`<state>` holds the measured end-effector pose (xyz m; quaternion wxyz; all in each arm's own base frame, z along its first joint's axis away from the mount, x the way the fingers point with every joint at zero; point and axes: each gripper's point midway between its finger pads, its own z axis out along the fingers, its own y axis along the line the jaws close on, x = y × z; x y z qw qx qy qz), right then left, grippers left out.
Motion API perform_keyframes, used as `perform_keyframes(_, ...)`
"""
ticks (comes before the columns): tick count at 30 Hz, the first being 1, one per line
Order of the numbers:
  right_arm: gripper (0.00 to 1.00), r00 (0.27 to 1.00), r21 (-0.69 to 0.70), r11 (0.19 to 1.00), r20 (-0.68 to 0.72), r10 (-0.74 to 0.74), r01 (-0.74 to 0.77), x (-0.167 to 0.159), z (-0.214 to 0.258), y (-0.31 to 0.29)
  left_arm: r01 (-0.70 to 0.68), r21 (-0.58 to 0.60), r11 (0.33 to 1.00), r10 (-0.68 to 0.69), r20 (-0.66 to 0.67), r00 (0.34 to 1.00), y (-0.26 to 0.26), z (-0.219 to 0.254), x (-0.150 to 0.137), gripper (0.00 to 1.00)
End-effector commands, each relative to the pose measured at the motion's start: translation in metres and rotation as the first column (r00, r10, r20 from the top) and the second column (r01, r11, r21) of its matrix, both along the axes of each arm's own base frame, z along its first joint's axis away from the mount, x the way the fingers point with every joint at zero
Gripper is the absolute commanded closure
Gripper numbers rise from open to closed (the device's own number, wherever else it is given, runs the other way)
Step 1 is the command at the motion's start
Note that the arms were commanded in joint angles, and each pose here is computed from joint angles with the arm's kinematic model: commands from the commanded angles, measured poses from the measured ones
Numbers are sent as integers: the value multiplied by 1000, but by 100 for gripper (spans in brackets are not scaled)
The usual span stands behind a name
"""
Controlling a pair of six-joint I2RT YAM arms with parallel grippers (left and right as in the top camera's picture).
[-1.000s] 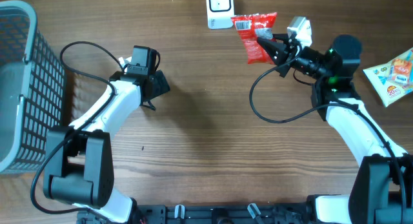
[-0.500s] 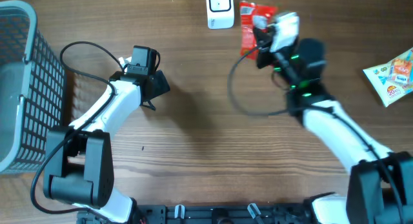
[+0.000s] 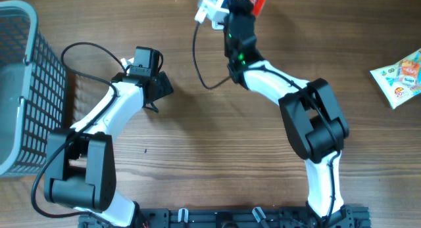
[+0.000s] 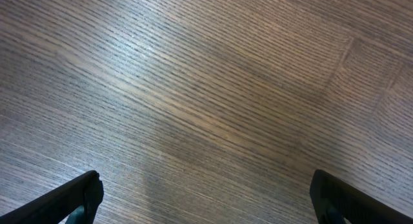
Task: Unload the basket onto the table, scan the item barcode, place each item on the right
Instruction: 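Carry the red bag to the far right and release it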
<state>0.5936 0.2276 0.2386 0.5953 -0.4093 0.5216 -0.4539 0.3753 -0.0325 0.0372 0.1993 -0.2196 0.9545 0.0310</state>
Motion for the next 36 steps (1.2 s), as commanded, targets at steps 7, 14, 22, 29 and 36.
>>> perform_keyframes(7, 96, 986, -172, 974, -107, 131, -148, 22, -93, 37, -11, 9, 1000, 11, 32, 999, 3, 10, 6, 0)
perform_keyframes(14, 96, 982, -110, 979, -61, -181, 174, 44, -81, -67, -11, 9, 1000, 11, 32, 999, 3, 10, 6, 0)
perform_keyframes(22, 96, 209, 286, 169, -114, -971, 943, -59, -93, -440, -11, 9, 1000, 10, 32, 999, 3, 10, 6, 0)
perform_keyframes(29, 43, -85, 152, -111, -167, -982, 982, -134, -125, -549, -11, 9, 1000, 11, 32, 999, 3, 10, 6, 0)
perform_keyframes(36, 7, 51, 161, 19, -195, -979, 987, -100, -136, -504, -11, 9, 1000, 11, 32, 999, 3, 10, 6, 0)
